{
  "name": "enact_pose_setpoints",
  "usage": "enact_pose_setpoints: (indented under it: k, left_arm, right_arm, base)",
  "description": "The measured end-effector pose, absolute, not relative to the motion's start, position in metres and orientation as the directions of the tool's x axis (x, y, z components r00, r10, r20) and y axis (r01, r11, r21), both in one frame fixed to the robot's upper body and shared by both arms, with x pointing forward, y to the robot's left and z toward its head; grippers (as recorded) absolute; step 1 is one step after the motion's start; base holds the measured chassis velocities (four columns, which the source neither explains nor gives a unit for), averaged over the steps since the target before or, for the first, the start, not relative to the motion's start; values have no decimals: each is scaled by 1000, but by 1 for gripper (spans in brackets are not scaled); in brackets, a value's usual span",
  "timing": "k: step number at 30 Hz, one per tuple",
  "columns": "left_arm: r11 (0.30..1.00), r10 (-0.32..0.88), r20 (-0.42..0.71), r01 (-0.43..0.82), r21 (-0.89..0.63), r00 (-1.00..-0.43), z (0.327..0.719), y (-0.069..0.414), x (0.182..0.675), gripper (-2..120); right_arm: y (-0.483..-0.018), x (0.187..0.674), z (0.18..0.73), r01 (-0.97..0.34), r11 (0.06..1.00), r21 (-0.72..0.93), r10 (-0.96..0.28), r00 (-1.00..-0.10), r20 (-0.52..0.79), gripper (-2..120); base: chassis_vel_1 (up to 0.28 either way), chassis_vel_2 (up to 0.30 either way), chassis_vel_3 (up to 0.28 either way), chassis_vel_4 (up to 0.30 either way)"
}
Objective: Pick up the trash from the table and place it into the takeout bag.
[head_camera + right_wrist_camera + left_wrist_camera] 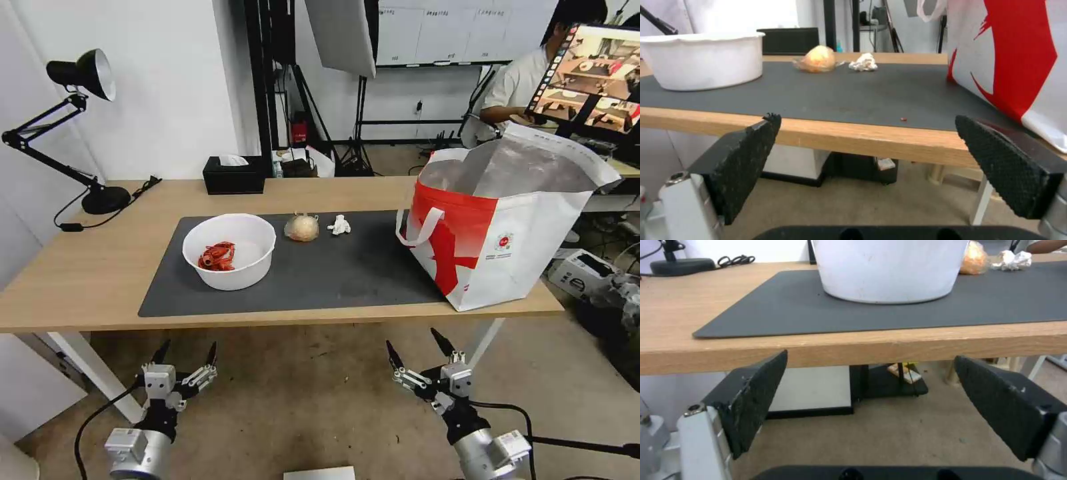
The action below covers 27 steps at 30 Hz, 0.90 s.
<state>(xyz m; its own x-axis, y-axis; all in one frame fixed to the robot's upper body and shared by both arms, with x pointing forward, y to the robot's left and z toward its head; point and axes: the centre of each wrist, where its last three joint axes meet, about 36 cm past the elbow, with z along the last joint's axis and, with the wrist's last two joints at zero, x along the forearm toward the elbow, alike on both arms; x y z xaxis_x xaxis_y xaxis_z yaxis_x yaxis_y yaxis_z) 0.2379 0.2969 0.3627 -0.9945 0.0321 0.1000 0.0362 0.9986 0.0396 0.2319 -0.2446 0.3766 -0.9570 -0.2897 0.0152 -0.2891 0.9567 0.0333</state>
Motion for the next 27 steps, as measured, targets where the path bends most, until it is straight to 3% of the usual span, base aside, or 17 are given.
enact_pose_setpoints:
  k: [20, 27]
  left_arm:
    - [998, 33, 94, 38, 44, -995, 364, 295, 235, 100]
    - [998, 32, 81, 36, 48, -996, 368, 297, 236, 100]
  right_arm:
    - [-238, 231, 378, -307, 951, 45, -308, -951, 12, 100]
    - [-233, 245, 404, -351, 935, 46, -350, -936, -27, 100]
  base:
    - [0, 0, 0, 0]
    - [0, 0, 0, 0]
